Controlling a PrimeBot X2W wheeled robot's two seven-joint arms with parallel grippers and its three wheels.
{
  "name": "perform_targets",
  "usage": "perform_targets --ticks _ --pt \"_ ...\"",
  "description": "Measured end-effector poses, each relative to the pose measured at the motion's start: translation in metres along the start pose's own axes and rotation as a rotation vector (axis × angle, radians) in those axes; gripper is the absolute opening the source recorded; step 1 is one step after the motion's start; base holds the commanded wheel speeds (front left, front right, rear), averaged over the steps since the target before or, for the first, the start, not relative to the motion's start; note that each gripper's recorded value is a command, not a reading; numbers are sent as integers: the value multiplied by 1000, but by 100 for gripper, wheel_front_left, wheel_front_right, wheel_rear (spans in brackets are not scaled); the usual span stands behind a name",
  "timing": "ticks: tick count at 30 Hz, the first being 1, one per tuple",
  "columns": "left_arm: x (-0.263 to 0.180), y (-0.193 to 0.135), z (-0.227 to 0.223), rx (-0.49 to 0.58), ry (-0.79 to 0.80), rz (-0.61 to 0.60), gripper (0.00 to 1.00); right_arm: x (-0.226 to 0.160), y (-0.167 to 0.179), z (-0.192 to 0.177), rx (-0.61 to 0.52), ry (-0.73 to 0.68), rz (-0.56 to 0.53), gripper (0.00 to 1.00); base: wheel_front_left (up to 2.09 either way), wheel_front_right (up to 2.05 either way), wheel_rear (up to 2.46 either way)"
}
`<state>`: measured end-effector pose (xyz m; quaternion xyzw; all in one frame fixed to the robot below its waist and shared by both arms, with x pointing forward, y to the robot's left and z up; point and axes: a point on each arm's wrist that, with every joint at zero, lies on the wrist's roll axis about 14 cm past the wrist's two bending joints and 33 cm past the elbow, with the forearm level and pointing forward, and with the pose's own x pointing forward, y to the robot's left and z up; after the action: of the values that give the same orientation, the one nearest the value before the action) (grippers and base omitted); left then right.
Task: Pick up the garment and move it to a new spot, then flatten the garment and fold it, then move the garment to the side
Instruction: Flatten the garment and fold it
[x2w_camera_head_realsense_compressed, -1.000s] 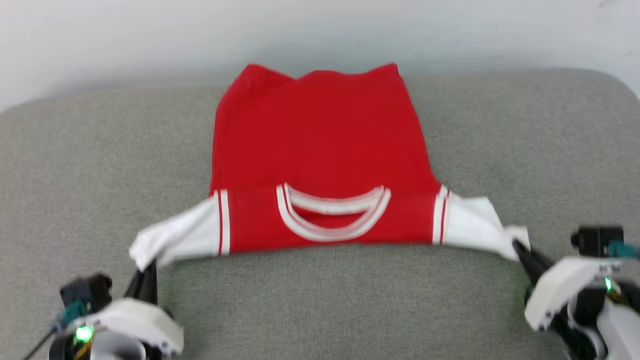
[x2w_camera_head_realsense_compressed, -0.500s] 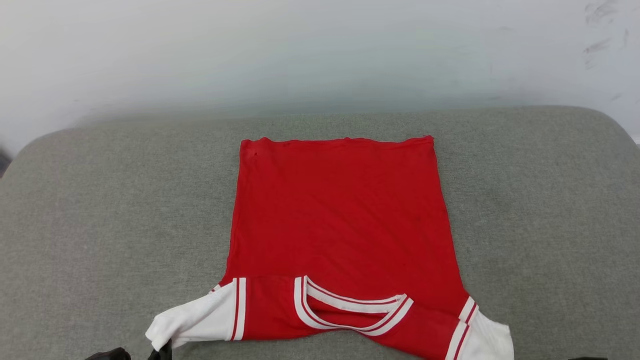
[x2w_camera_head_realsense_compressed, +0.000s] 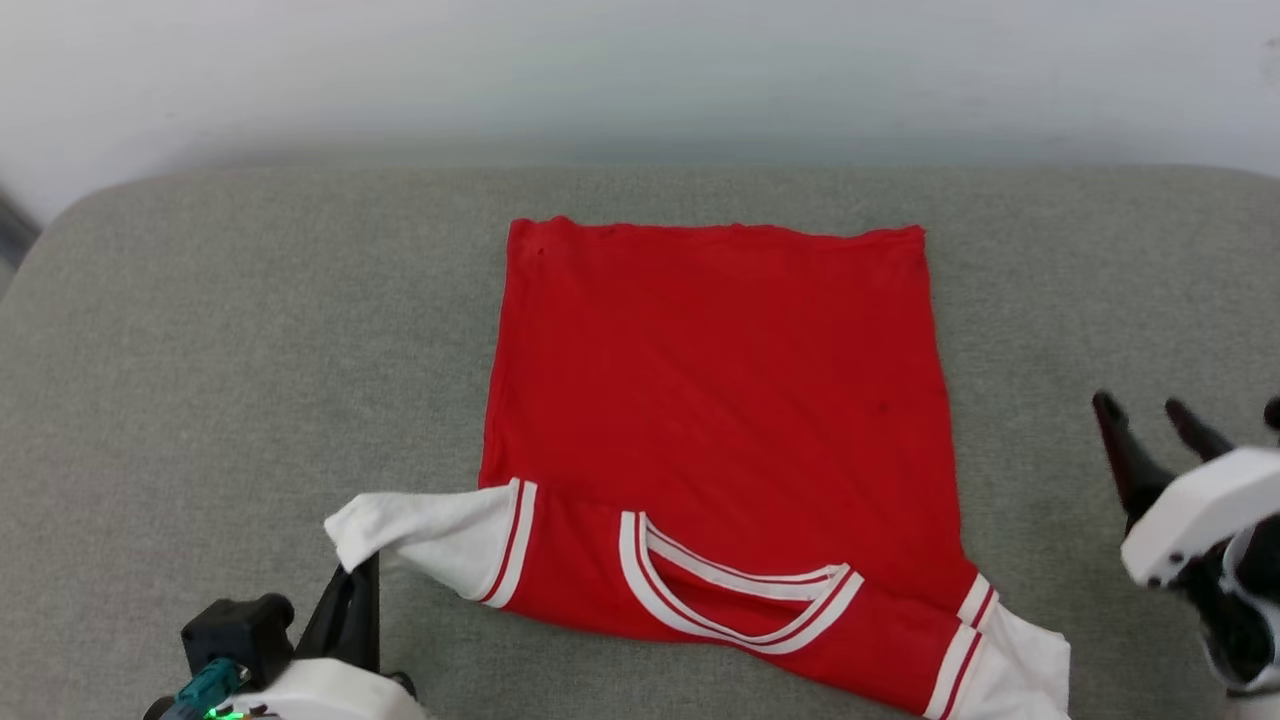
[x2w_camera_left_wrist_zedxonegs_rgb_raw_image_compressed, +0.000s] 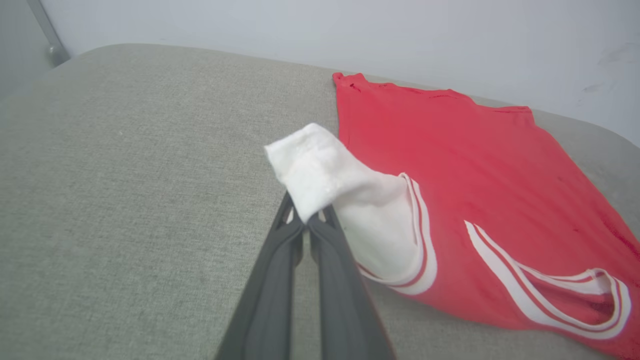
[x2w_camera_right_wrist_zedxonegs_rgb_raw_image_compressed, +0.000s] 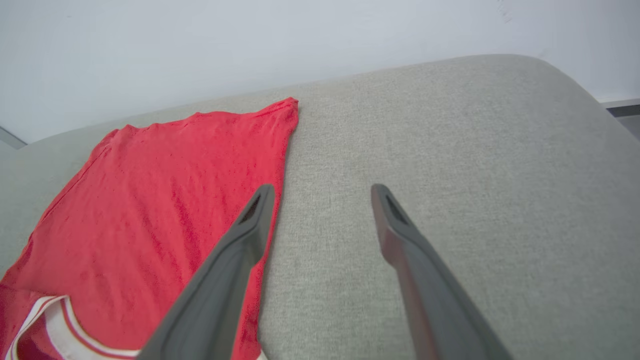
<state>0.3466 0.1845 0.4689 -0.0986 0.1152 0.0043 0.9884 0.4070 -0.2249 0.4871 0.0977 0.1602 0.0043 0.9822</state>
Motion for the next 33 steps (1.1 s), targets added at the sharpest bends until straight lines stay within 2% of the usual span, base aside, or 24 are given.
perform_targets --ticks 4,7,14,19,26,30,31,32,33 --pt "15 -10 13 3 -45 -21 0 55 3 24 3 34 26 100 0 0 0" --pt "24 -13 17 -8 -71 -23 0 95 7 29 -17 123 45 100 0 0 0" --pt "44 -8 21 -5 -102 -9 0 172 31 18 -47 377 89 100 0 0 0" --pt "55 -3 15 -8 -101 7 0 214 48 -1 -42 489 106 100 0 0 0" --pt "63 13 -4 -3 -60 56 0 241 60 -66 -32 695 105 100 0 0 0" --pt "63 16 -8 -5 -52 64 0 242 62 -77 -10 775 97 100 0 0 0" --pt "62 16 -8 -5 -52 64 0 240 61 -77 -7 789 95 40 0 0 0" --pt "62 16 -7 -4 -57 63 0 238 61 -77 -6 799 92 10 0 0 0" --pt "61 16 -6 -3 -59 63 0 236 61 -76 -7 805 88 0 0 0 0"
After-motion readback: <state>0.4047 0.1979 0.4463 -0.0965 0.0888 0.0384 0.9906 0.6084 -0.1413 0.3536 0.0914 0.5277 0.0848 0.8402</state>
